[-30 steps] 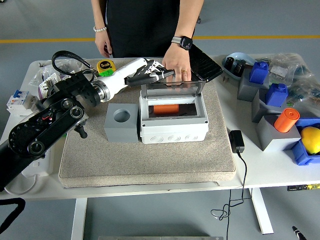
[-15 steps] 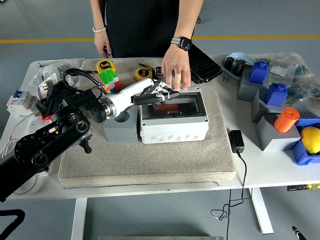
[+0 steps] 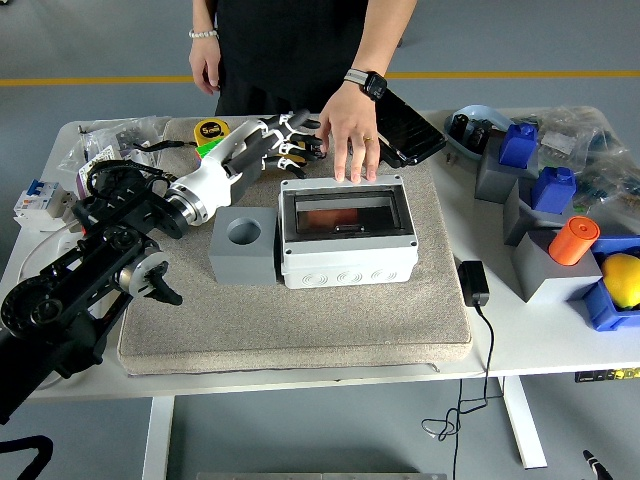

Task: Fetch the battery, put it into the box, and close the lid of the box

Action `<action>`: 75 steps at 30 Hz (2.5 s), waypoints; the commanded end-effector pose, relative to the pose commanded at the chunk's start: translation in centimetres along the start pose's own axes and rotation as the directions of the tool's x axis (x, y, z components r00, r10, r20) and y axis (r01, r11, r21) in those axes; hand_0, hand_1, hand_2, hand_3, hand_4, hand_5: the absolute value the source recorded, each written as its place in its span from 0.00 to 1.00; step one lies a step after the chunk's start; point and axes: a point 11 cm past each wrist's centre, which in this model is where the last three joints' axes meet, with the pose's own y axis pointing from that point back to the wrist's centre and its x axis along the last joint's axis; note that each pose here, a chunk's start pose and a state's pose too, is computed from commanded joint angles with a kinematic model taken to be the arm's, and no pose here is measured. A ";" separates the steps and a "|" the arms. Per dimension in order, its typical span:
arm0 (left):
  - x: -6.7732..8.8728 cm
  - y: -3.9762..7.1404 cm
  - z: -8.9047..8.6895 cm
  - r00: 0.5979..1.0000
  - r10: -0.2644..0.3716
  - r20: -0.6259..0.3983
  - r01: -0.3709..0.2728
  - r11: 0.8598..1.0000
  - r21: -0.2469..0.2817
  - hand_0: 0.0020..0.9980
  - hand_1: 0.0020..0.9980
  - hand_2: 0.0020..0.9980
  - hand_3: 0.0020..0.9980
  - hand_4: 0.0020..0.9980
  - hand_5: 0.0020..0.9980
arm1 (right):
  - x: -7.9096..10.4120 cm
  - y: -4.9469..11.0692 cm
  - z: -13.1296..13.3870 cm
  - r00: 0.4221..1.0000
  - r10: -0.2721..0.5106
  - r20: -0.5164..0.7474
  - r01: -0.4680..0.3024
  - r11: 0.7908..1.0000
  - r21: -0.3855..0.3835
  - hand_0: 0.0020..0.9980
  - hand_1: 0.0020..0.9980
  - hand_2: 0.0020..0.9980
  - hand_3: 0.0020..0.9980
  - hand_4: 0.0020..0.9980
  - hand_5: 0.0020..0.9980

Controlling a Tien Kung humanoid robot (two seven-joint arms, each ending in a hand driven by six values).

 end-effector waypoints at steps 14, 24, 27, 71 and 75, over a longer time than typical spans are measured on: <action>9.6 4.6 1.7 0.957 0.275 -0.092 -0.282 0.956 -0.081 0.69 0.71 0.70 0.72 1.00 0.76 | -0.3 0.0 -0.5 1.000 -0.009 -0.007 0.009 1.000 -0.004 0.73 0.67 0.65 0.60 1.00 0.61; 12.9 6.8 2.7 0.925 0.366 -0.102 -0.377 0.919 -0.116 0.64 0.69 0.69 0.71 1.00 0.75 | -0.2 0.0 -0.2 1.000 -0.011 -0.006 0.011 1.000 -0.011 0.73 0.67 0.65 0.60 1.00 0.62; 13.4 7.2 2.9 0.914 0.389 -0.115 -0.402 0.907 -0.127 0.64 0.69 0.68 0.70 1.00 0.75 | -0.2 0.0 0.0 1.000 -0.011 -0.004 0.011 1.000 -0.013 0.73 0.67 0.65 0.60 1.00 0.62; 14.3 8.2 2.6 0.905 0.405 -0.127 -0.419 0.902 -0.105 0.55 0.63 0.63 0.69 1.00 0.76 | -0.4 0.0 -0.3 1.000 -0.009 0.000 0.009 1.000 -0.010 0.73 0.67 0.65 0.60 1.00 0.62; 14.2 8.1 2.6 0.907 0.403 -0.123 -0.415 0.904 -0.105 0.55 0.62 0.63 0.69 1.00 0.76 | -0.3 0.0 -0.3 1.000 -0.007 0.000 0.007 1.000 -0.012 0.73 0.67 0.65 0.60 1.00 0.62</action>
